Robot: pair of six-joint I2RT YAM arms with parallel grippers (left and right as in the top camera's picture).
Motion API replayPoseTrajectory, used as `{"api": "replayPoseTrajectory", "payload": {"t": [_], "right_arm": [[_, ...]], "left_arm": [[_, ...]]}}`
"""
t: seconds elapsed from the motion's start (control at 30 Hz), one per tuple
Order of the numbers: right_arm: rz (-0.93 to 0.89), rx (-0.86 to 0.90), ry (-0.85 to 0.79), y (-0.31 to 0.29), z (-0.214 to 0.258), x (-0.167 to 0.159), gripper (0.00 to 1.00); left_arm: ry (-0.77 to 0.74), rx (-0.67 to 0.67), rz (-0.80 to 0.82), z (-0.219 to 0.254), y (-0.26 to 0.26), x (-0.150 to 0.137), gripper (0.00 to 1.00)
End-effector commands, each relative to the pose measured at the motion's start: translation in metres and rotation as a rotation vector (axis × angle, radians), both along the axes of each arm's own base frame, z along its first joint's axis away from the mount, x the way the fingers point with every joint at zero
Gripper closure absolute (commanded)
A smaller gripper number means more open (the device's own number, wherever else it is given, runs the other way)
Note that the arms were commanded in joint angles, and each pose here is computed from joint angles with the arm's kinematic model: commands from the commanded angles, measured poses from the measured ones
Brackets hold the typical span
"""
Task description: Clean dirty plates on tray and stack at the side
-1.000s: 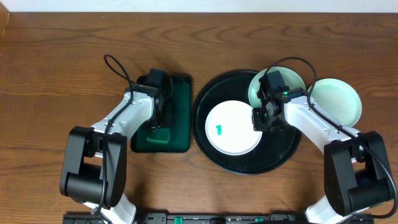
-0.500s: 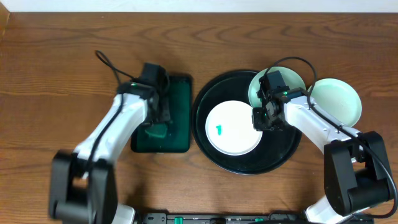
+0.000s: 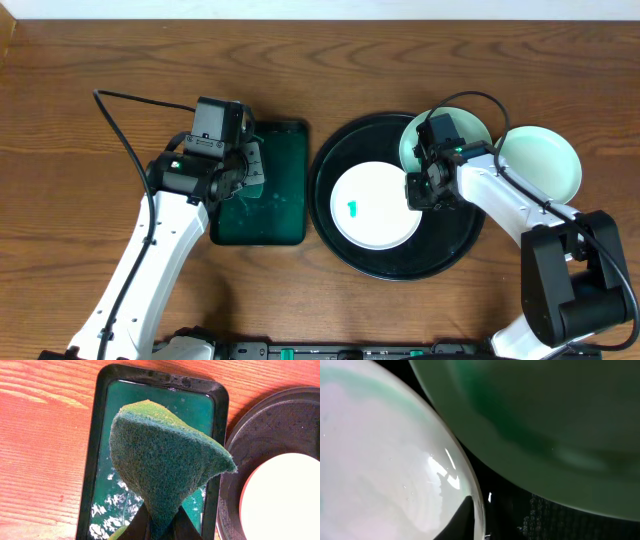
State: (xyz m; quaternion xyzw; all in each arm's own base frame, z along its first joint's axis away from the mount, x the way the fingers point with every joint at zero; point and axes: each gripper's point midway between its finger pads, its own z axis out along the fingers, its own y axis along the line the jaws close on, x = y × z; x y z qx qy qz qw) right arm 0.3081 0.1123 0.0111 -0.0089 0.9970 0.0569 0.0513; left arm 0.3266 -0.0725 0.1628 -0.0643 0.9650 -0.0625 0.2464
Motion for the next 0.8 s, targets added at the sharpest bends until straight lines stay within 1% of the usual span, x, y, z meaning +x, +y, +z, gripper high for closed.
{"api": "replayPoseTrajectory", "payload": {"t": [0.0, 0.1, 0.23, 0.77], "right_arm": [[0.009, 0.007, -0.015, 0.003, 0.0028, 0.0001, 0.89], [0.008, 0.009, -0.022, 0.0031, 0.0003, 0.0004, 0.89], [0.008, 0.01, -0.023, 0.0029, -0.0019, -0.0005, 0.99], [0.009, 0.013, -0.022, 0.0034, -0.0019, -0.0007, 0.99]], "left_arm": [[-0.004, 0.003, -0.01, 0.0016, -0.0005, 0.0, 0.93], [0.003, 0.004, -0.01, -0.0007, -0.0002, -0.0014, 0.93], [0.002, 0.004, -0.01, -0.0007, -0.0002, -0.0013, 0.93], [0.003, 0.005, -0.01, -0.0011, -0.0001, -0.0013, 0.93]]}}
